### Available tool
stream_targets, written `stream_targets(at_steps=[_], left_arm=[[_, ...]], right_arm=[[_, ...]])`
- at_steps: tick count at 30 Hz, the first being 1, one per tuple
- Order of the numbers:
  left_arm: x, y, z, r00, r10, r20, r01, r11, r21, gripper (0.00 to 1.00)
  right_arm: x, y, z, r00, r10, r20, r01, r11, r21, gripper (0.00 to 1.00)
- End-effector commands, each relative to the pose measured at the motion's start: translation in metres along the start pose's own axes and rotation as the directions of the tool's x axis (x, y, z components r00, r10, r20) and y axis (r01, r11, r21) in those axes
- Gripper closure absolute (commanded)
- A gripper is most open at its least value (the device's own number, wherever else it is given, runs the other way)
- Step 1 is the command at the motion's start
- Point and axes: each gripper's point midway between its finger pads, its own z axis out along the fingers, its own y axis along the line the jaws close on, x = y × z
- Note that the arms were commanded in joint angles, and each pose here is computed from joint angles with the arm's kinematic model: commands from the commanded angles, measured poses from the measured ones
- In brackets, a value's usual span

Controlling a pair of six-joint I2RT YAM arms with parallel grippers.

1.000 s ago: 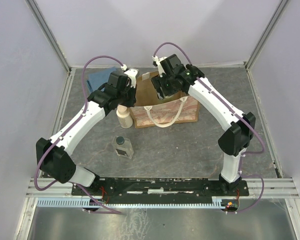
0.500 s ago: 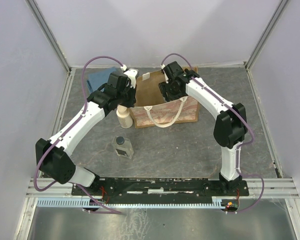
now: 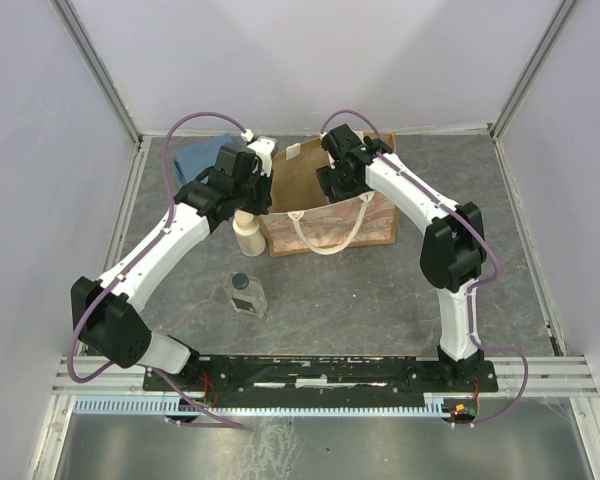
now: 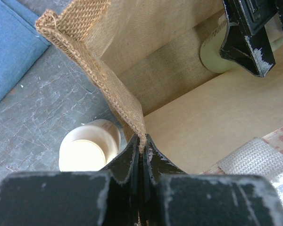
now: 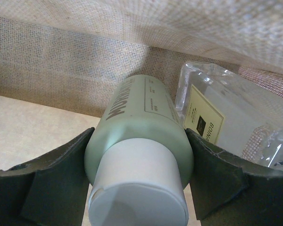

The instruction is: Place the personal care products into the canvas bag

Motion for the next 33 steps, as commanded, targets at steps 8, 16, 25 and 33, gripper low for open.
stream_targets(at_steps=[8,16,25,33], left_arm=[[0.0,0.006,0.009,0.998,0.064,-0.009,-0.065,0.998,-0.016,0.97],[-0.005,0.006,0.015,0.998,0.064,-0.002,-0.064,0.998,-0.013,0.97],[-0.012,0.008,0.024,0.997,0.072,-0.005,-0.072,0.997,-0.014,0.97],[-0.021,0.026,0.027,0.998,0.061,-0.007,-0.061,0.998,-0.017,0.97]], right_arm=[[-0.044,-0.006,-0.059,0.981,0.04,0.189,-0.034,0.999,-0.034,0.12],[-0.067,-0.012,-0.143,0.925,0.056,0.376,-0.029,0.997,-0.077,0.04],[-0.039,0.032,-0.213,0.817,-0.089,0.569,0.179,0.978,-0.104,0.0],[0.013,0.103,-0.21,0.682,-0.125,0.721,0.387,0.898,-0.21,0.0]])
